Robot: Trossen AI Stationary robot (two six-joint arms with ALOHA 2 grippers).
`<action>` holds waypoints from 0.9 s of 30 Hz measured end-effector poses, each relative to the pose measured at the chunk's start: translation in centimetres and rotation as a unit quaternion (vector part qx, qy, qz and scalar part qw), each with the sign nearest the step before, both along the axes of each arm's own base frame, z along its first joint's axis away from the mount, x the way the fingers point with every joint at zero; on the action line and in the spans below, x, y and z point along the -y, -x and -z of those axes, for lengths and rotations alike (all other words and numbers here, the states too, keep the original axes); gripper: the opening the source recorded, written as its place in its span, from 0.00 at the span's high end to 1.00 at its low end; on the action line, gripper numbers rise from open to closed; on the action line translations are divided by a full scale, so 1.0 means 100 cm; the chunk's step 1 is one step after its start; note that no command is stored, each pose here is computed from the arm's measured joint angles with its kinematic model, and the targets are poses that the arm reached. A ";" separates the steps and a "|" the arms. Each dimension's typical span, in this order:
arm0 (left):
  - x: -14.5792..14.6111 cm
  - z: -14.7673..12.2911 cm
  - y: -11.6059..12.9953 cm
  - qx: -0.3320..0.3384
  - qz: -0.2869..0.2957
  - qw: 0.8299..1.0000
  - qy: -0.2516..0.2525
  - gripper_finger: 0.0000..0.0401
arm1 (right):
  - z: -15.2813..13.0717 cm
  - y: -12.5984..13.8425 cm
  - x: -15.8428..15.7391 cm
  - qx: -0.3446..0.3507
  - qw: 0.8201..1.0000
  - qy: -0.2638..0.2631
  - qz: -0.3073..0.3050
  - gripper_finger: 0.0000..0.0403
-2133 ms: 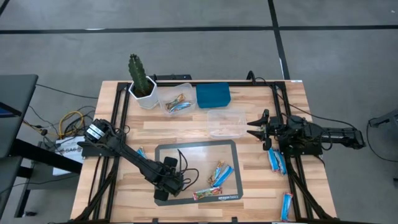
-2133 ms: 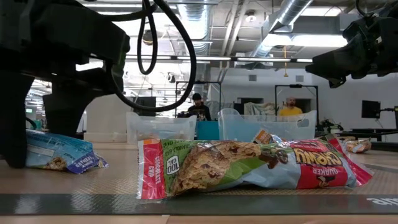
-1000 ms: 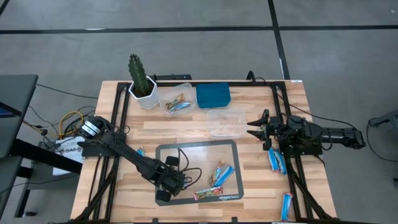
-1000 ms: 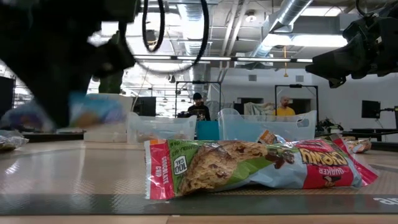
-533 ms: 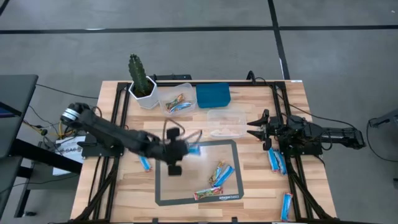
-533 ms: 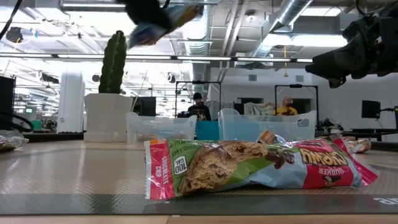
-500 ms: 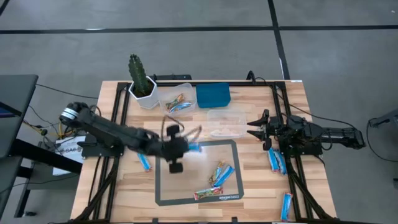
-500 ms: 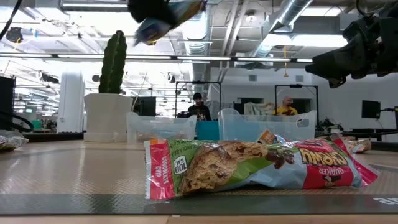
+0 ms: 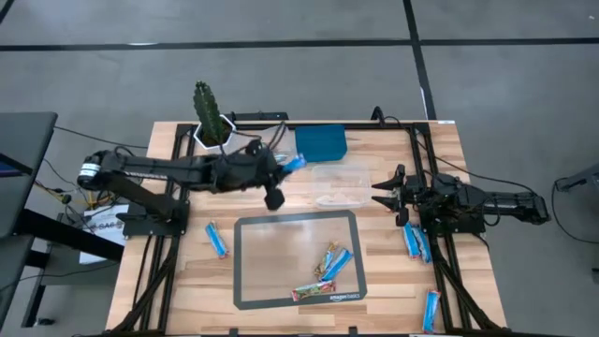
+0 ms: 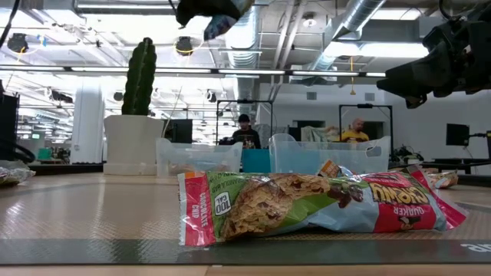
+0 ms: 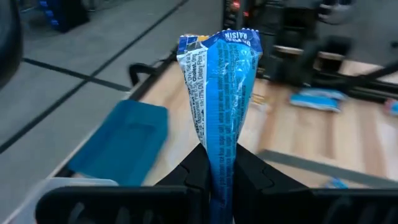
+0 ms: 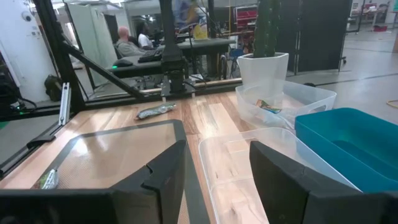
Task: Pick and place Granola Bars by type
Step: Put the blue granola bar into the blue bin
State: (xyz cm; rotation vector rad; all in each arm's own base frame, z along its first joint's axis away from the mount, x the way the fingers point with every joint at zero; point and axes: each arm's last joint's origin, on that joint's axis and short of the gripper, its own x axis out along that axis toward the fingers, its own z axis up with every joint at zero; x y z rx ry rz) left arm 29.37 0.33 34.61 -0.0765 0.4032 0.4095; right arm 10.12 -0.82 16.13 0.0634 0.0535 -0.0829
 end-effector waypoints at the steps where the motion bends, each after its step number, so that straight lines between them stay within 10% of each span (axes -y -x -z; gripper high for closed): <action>1: -0.005 0.000 0.000 0.000 -0.008 1.000 0.000 0.92 | 0.000 0.000 0.000 0.000 1.000 0.000 0.000 0.58; 20: -0.102 -0.022 -0.015 0.068 -0.046 0.997 -0.007 0.93 | 0.000 0.000 0.000 0.000 1.000 0.000 0.000 0.58; 27: -0.147 -0.053 -0.035 -0.021 -0.043 0.999 0.001 0.93 | 0.000 0.000 0.000 0.000 1.000 0.000 0.000 0.58</action>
